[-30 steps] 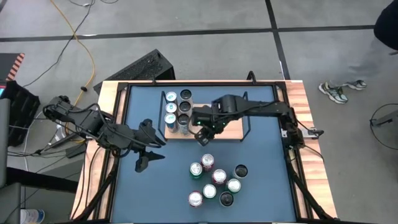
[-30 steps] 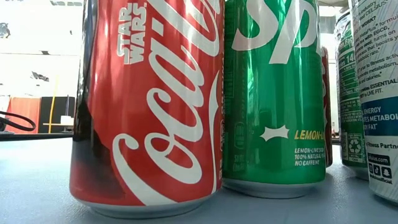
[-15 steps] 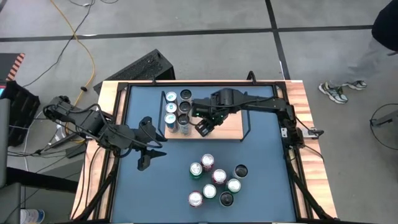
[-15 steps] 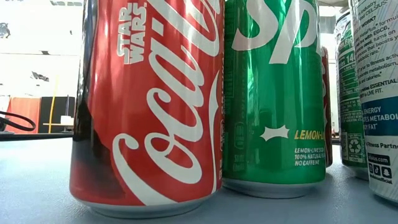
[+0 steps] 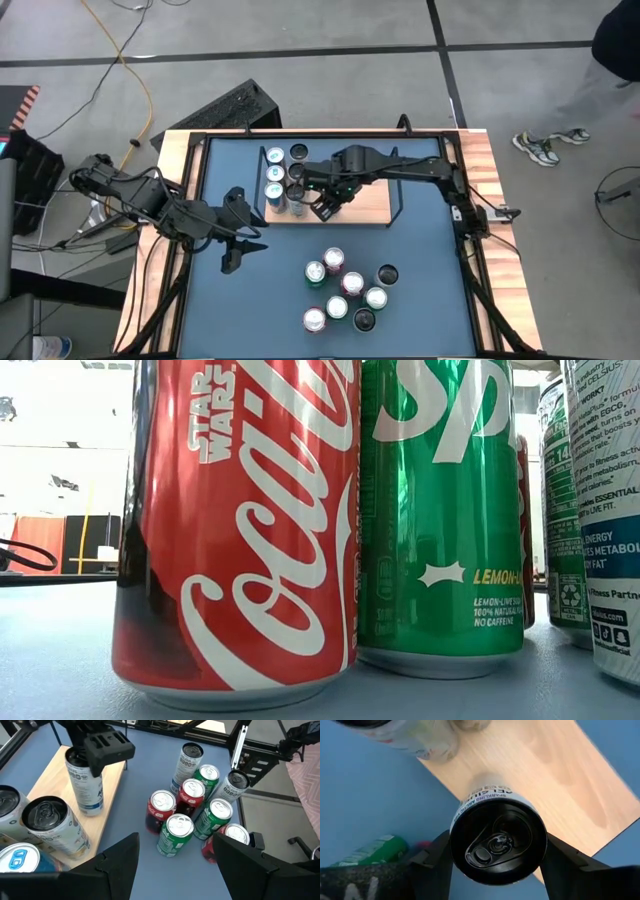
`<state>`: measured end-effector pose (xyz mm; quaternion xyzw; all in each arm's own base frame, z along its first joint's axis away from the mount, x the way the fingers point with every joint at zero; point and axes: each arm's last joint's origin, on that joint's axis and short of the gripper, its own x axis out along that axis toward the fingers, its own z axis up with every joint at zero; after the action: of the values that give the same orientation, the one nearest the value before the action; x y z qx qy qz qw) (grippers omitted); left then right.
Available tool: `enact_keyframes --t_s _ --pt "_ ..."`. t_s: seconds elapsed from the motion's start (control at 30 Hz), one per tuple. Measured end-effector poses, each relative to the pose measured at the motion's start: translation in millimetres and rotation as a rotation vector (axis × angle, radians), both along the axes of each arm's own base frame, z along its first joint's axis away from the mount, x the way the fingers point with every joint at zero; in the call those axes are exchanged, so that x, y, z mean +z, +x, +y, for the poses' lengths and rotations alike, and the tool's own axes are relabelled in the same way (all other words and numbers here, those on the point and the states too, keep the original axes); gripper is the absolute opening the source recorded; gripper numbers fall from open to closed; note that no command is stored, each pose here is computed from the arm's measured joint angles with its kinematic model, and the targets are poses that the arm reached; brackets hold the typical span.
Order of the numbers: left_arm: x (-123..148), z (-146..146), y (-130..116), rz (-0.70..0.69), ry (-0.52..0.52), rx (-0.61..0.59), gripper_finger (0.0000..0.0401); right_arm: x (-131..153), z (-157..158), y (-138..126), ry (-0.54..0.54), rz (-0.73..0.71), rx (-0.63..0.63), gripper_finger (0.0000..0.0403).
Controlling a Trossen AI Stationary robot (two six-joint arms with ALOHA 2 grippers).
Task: Place canned beverage on shelf
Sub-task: Put the top white and blue soda can on the shelf
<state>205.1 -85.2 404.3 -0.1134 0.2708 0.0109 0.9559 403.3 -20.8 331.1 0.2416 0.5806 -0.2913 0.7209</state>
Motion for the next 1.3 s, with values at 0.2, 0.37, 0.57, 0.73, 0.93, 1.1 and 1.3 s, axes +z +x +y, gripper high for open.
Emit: enact_keyframes --t_s 0.2,0.37,0.57,0.73,0.93,1.1,1.3 --pt "0 0 0 0.000 0.015 -0.013 0.0238 0 0 1 -0.006 0.001 0.041 0.0250" --pt "0 0 0 -0.002 0.051 -0.039 0.0238 3 0 3 -0.006 -0.030 0.065 0.0281" --pt "0 0 0 -0.005 0.071 -0.039 0.0238 8 -2 3 -0.010 -0.049 0.066 0.0300" --pt "0 1 0 -0.010 0.086 -0.016 0.0238 14 -5 0 -0.015 -0.076 0.056 0.0301" --pt "2 9 4 -0.030 0.094 0.039 0.0238 54 -3 -20 -0.038 -0.198 0.056 0.0302" --pt "11 17 12 -0.132 0.145 0.044 0.0238 96 8 -56 -0.088 -0.305 0.059 0.0302" --pt "15 30 32 -0.208 0.270 0.041 0.0238 137 35 -108 -0.141 -0.424 0.052 0.0302"
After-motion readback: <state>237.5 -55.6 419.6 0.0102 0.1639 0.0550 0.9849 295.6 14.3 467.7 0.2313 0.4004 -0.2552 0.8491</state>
